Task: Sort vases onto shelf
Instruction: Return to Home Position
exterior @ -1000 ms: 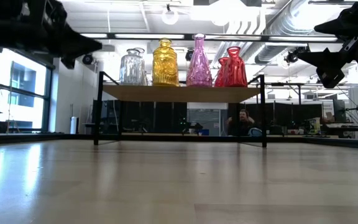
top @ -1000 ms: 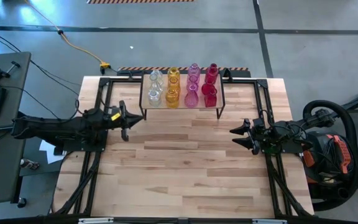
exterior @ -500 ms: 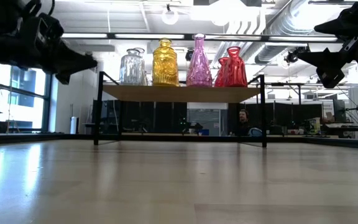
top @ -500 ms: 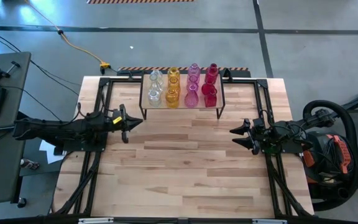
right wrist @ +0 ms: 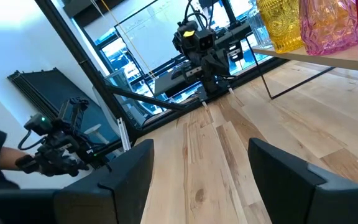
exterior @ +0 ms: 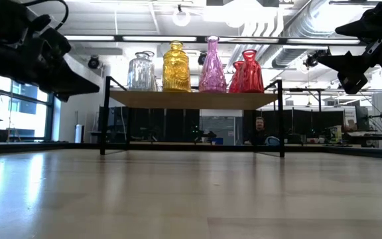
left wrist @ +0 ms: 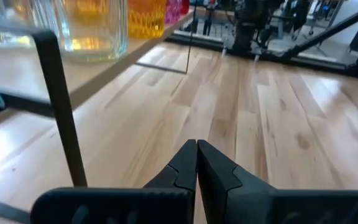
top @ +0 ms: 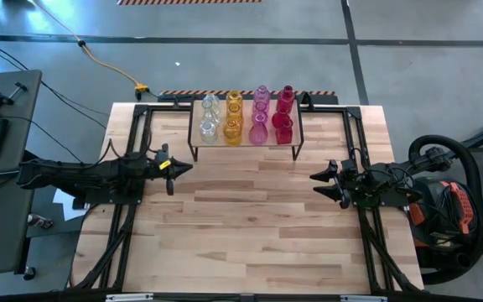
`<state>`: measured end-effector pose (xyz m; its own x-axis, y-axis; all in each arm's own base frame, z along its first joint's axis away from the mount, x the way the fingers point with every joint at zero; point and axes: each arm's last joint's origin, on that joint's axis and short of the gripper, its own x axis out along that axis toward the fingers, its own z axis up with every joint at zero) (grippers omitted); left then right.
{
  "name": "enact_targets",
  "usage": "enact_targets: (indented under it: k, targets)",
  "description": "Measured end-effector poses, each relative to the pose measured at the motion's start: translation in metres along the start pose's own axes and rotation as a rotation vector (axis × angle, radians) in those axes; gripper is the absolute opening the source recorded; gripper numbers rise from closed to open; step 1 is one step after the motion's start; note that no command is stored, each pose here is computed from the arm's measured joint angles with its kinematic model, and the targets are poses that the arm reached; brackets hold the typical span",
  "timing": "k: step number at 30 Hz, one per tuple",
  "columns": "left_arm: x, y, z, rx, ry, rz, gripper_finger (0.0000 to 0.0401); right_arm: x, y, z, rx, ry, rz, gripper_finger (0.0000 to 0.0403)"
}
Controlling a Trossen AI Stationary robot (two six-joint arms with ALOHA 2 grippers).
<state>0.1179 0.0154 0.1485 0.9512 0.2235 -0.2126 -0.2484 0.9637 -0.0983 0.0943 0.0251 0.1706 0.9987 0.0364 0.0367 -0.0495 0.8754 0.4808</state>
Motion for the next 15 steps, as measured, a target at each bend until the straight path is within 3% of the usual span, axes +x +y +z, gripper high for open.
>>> enact_targets:
  k: [15]
  targets:
    - [-0.0003, 0.0016, -0.0078, 0.012, 0.079, 0.028, 0.0003, 0.0000, -0.0003, 0.0002, 0.000, -0.008, -0.013, 0.0245]
